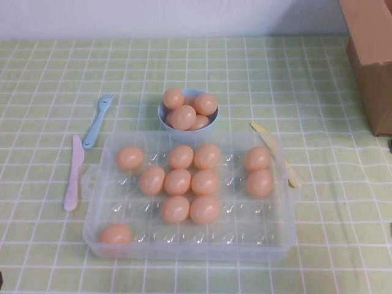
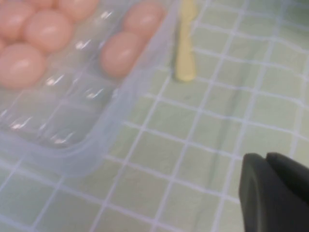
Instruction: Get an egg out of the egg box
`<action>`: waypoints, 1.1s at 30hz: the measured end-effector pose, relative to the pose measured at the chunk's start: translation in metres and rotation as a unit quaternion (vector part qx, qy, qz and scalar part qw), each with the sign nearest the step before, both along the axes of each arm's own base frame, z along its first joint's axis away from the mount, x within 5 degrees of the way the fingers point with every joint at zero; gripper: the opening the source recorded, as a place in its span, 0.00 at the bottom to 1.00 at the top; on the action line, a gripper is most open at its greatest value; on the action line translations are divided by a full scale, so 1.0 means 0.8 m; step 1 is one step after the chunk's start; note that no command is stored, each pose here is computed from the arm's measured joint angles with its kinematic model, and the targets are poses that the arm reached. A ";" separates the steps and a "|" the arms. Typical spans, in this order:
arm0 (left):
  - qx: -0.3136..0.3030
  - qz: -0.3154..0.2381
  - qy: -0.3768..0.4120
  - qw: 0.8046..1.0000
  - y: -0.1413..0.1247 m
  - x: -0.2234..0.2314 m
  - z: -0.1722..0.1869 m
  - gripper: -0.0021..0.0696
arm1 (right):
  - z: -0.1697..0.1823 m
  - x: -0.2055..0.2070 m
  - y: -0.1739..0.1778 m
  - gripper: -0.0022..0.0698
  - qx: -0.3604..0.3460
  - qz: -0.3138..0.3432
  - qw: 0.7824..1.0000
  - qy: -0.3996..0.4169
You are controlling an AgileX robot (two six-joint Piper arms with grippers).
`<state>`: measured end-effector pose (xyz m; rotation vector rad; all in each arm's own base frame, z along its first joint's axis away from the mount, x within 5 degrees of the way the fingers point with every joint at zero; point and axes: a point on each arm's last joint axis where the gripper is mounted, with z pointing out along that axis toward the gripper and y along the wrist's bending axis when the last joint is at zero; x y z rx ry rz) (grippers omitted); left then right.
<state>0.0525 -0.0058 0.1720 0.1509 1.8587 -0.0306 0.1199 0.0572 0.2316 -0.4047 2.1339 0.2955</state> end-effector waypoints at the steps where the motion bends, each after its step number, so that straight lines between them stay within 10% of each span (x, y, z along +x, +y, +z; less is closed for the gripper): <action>1: 0.000 0.000 0.000 1.000 0.000 0.000 0.000 0.02 | -0.006 -0.005 -0.011 0.01 0.008 -0.023 1.000 -0.020; 12: 0.000 0.000 0.000 1.000 0.000 0.000 0.000 0.02 | -0.063 -0.065 -0.065 0.01 0.041 -0.179 0.970 -0.160; 33: 0.000 0.000 0.000 1.000 0.000 0.000 0.000 0.02 | -0.075 -0.084 -0.068 0.01 0.032 -0.190 0.972 -0.138</action>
